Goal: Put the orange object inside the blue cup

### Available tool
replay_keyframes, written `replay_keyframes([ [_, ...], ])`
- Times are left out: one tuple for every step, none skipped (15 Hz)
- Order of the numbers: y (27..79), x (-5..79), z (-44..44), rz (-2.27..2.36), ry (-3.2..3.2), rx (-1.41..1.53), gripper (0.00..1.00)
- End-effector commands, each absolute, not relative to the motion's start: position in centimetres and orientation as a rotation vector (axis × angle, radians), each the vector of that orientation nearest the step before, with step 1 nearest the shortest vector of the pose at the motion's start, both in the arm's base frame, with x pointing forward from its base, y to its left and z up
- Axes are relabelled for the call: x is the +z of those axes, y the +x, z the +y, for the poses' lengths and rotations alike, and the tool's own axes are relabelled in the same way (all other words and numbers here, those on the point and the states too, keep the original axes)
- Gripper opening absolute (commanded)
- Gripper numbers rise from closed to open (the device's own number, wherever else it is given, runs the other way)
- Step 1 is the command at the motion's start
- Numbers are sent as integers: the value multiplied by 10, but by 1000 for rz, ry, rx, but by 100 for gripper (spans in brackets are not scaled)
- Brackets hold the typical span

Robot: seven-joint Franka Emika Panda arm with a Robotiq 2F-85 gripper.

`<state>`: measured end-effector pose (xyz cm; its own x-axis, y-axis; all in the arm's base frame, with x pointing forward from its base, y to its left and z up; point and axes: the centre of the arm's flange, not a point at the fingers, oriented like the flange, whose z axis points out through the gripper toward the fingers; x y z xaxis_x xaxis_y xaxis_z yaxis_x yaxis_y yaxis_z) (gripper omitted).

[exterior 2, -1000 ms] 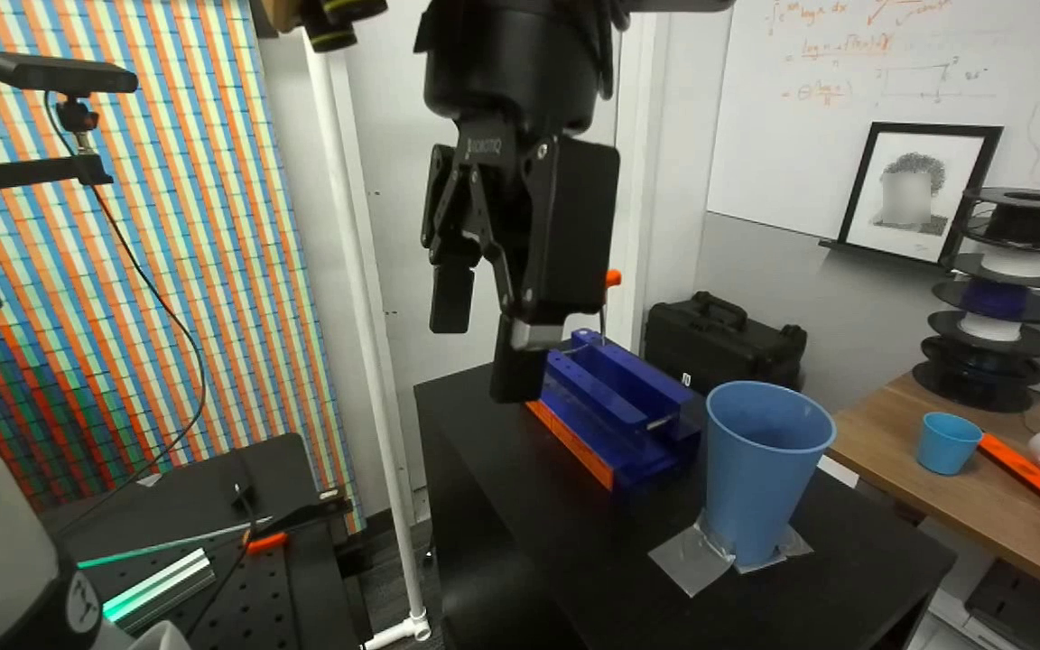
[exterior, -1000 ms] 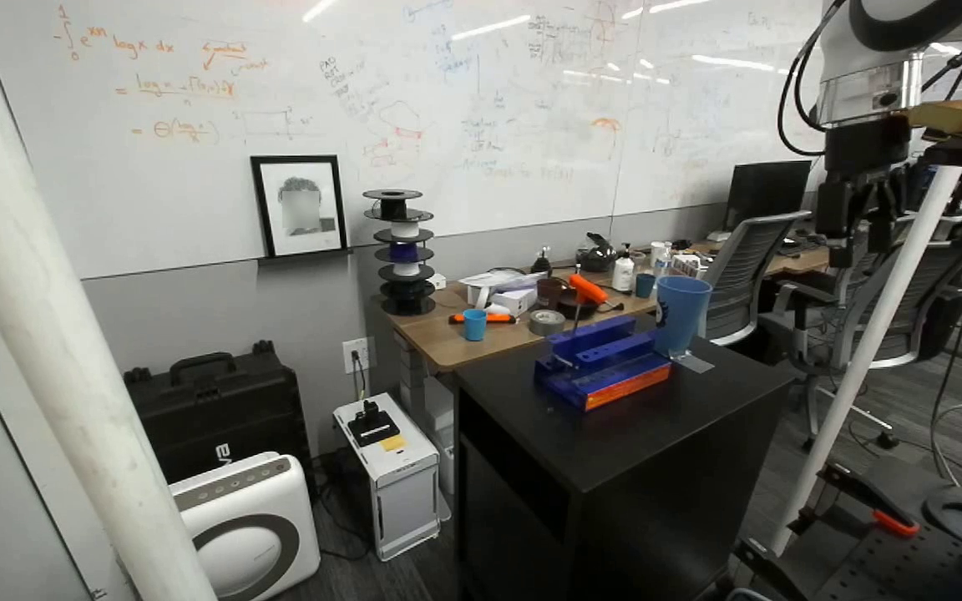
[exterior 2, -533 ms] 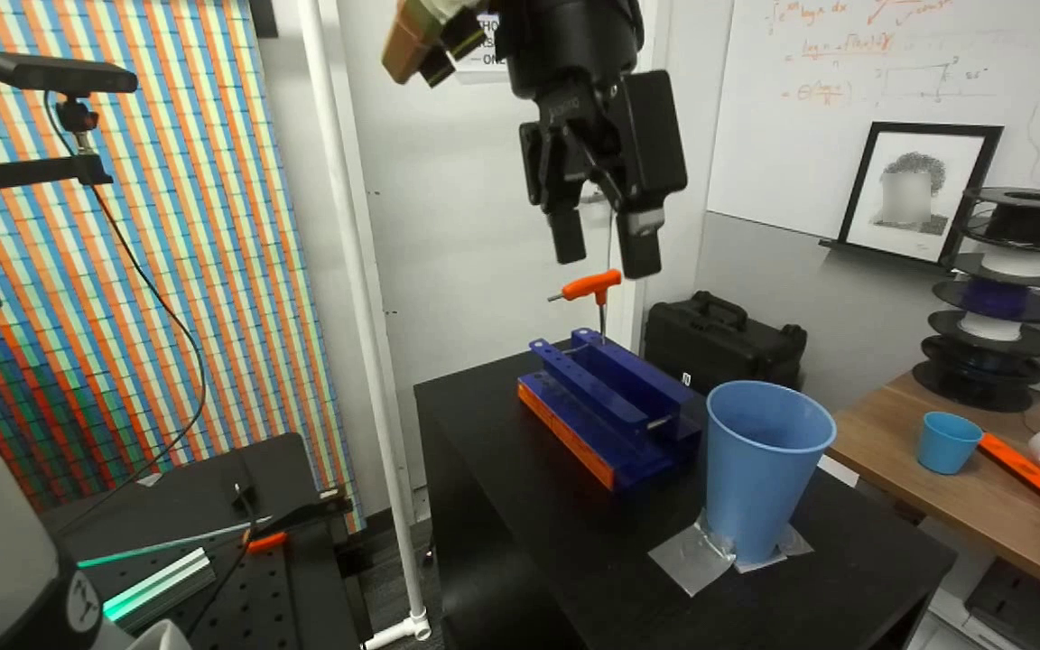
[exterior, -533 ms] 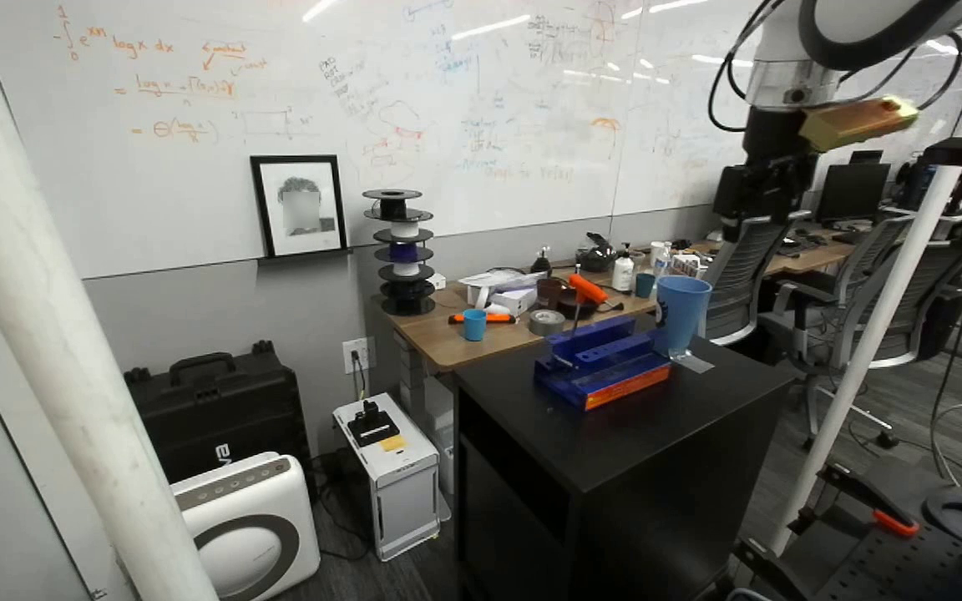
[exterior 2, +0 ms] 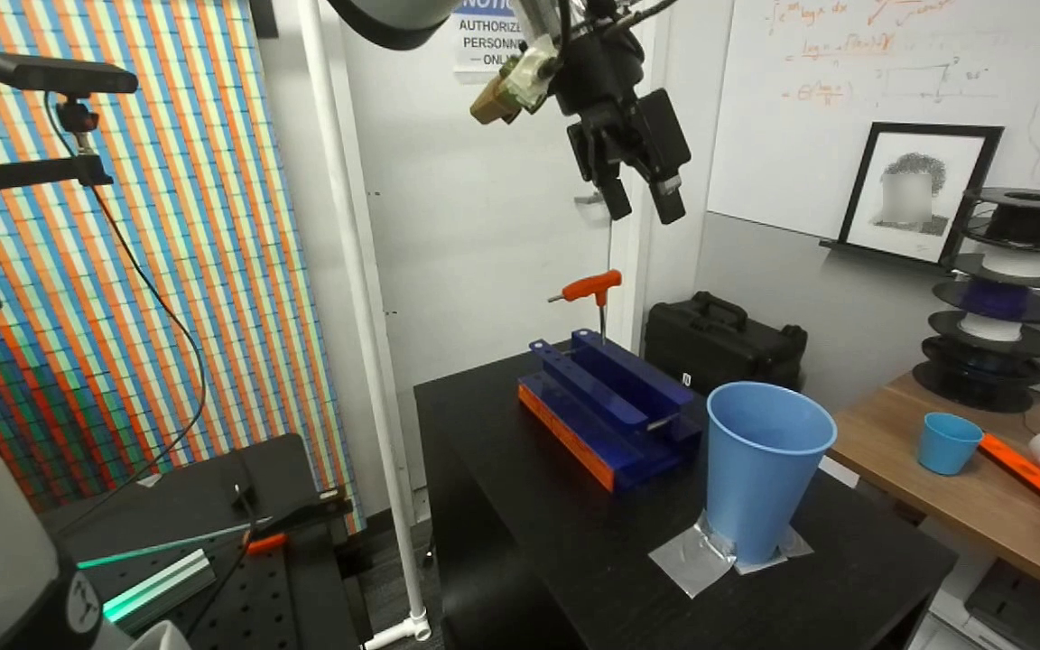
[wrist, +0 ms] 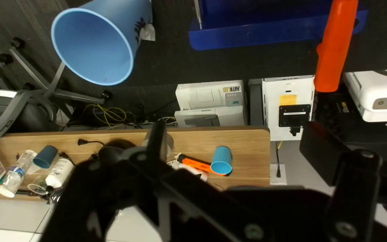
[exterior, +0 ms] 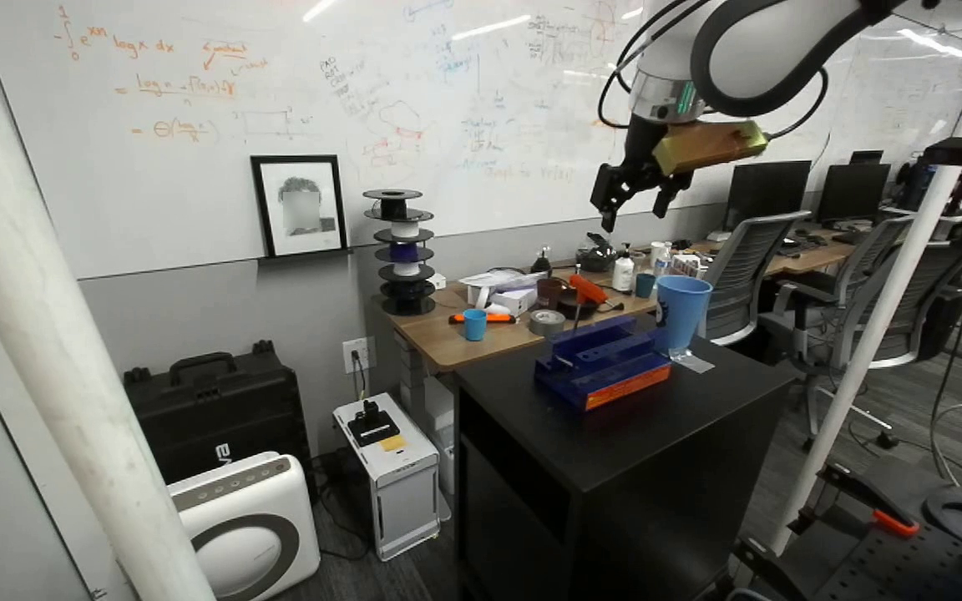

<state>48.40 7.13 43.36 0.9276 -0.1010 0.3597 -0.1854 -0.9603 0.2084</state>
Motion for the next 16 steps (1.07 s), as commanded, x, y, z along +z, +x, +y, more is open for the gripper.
replay_keyframes([
  [524, 413, 83, -237, 2896, 491, 100],
  [527, 407, 85, -213, 2906, 486, 100],
  [529, 401, 88, -191, 2917, 474, 100],
  [532, 394, 90, -185, 2924, 480, 100],
  [534, 387, 94, -167, 2936, 469, 100],
  [535, 381, 100, -151, 2940, 472, 100],
  [536, 375, 105, -121, 2947, 474, 100],
  [537, 369, 112, -100, 2950, 476, 100],
  [537, 364, 118, -85, 2952, 479, 100],
  [537, 358, 123, -74, 2961, 472, 100],
  [537, 354, 128, -64, 2967, 468, 100],
  [535, 349, 133, -50, 2991, 445, 100],
  [533, 345, 136, -44, 2997, 445, 100],
  [530, 340, 141, -20, 3005, 430, 100],
  [528, 336, 145, -20, 3000, 431, 85],
  [526, 332, 146, -8, 3001, 419, 74],
])
